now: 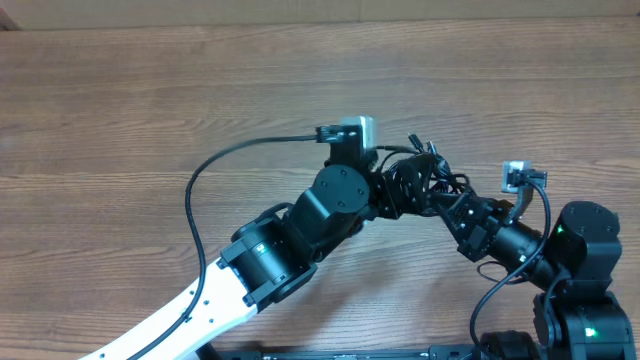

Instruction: Untangle cables

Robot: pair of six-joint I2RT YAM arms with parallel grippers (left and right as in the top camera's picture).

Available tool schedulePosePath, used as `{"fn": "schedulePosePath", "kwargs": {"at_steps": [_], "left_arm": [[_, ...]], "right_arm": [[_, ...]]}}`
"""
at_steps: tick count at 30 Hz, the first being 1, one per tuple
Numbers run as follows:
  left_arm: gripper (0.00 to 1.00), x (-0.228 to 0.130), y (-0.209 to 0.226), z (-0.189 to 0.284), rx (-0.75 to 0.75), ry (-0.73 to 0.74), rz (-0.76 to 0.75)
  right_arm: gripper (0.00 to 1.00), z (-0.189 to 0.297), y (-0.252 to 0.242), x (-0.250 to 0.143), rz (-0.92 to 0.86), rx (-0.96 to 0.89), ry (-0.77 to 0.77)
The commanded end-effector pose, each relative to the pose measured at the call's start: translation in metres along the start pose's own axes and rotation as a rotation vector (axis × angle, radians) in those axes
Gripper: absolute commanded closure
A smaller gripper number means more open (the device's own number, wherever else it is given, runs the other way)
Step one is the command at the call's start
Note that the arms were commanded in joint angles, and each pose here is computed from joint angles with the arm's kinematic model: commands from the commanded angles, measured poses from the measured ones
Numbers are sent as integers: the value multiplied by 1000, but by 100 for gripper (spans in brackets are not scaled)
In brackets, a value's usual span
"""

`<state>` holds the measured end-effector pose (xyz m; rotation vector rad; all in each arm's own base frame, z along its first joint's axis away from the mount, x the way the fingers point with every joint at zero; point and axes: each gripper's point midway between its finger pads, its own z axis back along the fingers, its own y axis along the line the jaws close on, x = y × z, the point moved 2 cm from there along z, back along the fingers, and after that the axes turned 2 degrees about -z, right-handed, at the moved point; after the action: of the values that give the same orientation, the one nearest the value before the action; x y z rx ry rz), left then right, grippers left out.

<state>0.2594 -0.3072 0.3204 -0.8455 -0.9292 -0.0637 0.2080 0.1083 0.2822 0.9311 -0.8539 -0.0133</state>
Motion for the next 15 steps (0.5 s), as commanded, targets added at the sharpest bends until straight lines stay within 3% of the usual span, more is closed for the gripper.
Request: {"fn": "schedulePosePath", "kwargs": {"at_steps": [1, 3, 8, 15], "left_arm": [[0, 23, -12, 24, -34, -71, -313], [0, 25, -13, 33, -34, -80, -413], [21, 16, -2, 47, 6, -17, -761], [25, 7, 11, 47, 49, 41, -819]], "right_arm": [[96, 4, 8, 3, 113, 10, -3], [96, 4, 6, -1, 157, 2, 11], [96, 4, 4, -4, 188, -2, 23], [96, 4, 13, -13, 286, 69, 67]]}}
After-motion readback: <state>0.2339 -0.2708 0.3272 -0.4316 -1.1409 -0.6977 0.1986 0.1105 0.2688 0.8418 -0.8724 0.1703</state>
